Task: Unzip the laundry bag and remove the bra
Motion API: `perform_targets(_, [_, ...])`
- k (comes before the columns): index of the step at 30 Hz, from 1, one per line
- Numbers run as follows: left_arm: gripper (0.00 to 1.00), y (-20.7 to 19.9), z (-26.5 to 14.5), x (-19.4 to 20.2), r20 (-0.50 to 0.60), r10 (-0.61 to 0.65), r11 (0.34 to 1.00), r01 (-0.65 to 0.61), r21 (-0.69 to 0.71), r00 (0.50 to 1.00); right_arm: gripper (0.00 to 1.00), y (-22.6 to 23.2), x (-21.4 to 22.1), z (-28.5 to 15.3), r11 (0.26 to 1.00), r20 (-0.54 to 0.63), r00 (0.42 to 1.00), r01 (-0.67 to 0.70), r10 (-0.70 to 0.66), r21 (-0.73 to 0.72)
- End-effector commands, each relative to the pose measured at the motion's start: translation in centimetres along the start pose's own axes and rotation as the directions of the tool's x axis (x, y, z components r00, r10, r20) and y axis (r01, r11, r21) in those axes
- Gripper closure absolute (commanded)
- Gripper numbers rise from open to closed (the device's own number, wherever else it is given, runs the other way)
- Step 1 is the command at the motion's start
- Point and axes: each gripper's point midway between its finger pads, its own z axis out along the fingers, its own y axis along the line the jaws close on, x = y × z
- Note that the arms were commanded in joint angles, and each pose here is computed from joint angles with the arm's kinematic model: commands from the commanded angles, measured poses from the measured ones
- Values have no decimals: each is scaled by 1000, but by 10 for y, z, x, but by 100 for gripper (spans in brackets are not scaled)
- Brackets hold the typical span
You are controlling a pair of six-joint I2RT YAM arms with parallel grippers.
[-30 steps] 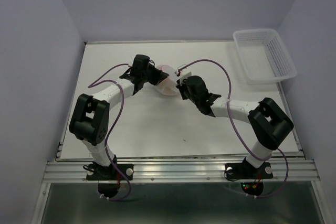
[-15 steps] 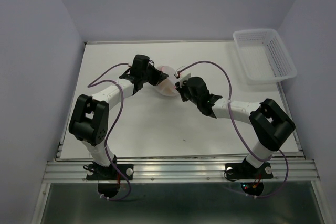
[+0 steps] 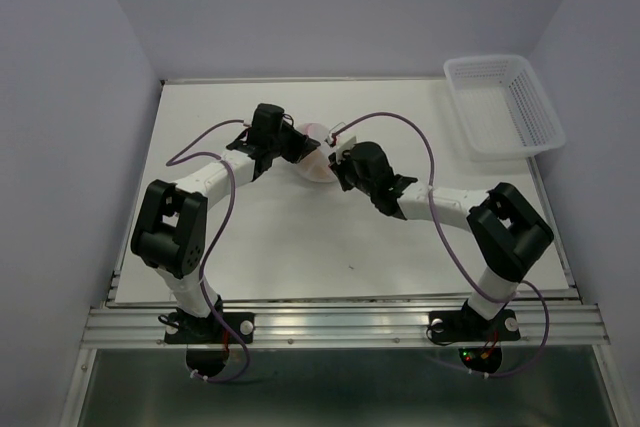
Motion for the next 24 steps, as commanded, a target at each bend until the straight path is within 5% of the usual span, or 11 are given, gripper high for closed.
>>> perform_targets(1, [100,-19,-11,3,5,35,998,-35,47,999,87,0,-30,5,1000,66,998,0,0,6])
perform_targets(21, [100,-14,-12,-12,83,21,1000,-21,0,996,92,-36,-16,-30,974,-52,996,-61,73,216])
perform_targets(24, [100,-15,-14,-15,100,20,1000,-20,-1,995,86,-40,-3,-31,964,-77,992,-78,101,255])
